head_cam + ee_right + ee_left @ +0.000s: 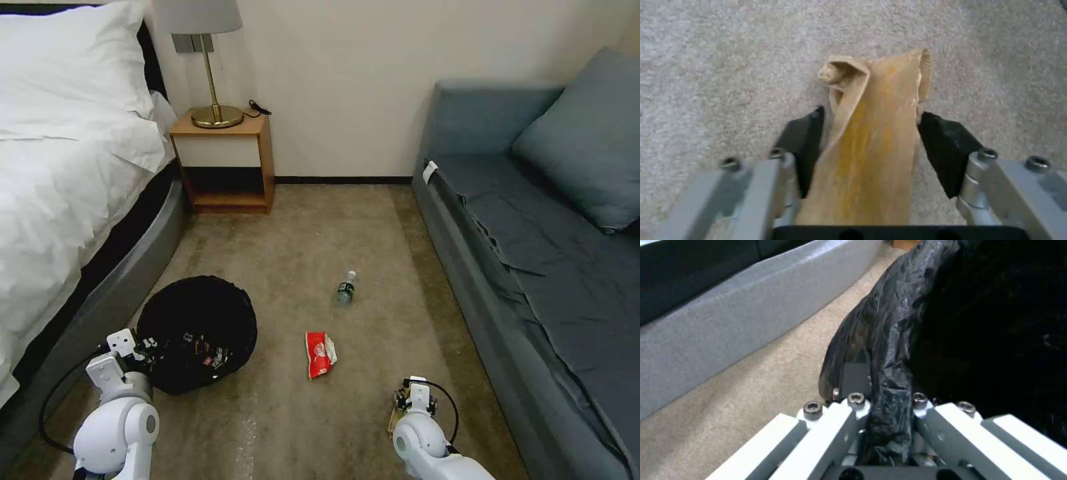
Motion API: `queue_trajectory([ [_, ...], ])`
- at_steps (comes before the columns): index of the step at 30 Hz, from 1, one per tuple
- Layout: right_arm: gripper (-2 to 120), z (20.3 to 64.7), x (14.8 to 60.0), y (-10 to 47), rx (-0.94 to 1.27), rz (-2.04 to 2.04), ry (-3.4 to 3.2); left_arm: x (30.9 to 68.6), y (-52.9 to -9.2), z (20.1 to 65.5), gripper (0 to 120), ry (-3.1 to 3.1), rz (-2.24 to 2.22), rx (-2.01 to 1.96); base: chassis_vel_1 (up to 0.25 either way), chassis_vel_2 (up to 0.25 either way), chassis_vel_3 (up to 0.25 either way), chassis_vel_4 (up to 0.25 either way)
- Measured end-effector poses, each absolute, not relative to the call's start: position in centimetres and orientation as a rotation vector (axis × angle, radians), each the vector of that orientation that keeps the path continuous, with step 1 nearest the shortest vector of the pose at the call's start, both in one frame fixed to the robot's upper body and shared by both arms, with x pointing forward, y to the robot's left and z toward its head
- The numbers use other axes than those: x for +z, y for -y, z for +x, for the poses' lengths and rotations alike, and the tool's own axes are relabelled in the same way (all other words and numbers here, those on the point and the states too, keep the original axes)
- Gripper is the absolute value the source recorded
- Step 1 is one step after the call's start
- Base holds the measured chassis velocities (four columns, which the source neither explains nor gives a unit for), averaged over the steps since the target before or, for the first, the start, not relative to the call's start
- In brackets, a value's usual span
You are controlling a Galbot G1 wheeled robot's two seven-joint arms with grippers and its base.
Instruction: Pick up the trash bin, then pick up the garbage on the floor and place it into the trash bin.
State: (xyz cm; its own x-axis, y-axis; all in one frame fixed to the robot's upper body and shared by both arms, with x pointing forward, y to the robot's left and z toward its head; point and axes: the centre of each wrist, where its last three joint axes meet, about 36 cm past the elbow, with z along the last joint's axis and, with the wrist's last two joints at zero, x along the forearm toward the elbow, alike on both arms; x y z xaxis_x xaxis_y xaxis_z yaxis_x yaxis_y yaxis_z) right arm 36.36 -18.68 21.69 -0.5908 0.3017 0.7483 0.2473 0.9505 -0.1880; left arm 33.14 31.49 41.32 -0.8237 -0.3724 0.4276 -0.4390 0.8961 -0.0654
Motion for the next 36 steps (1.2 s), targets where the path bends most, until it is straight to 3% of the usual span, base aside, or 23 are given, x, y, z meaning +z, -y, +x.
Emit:
queue_trajectory([
  [14, 1, 36.2, 23.9, 18.6, 0.071, -0.351, 2.301, 41.2, -31.4, 33.2, 3, 2.649, 0.588, 0.226, 0.0, 0.0, 0.0, 0.0],
  [26, 0, 35.7, 27.7, 18.0, 0.012, -0.24, 2.419, 40.9, -31.3, 33.2, 3, 2.645, 0.585, 0.228, 0.0, 0.0, 0.0, 0.0],
  [36, 0, 37.2, 37.8, 12.2, -0.314, 0.235, 2.652, 41.2, -30.7, 33.3, 3, 2.658, 0.557, 0.243, 0.0, 0.0, 0.0, 0.0],
])
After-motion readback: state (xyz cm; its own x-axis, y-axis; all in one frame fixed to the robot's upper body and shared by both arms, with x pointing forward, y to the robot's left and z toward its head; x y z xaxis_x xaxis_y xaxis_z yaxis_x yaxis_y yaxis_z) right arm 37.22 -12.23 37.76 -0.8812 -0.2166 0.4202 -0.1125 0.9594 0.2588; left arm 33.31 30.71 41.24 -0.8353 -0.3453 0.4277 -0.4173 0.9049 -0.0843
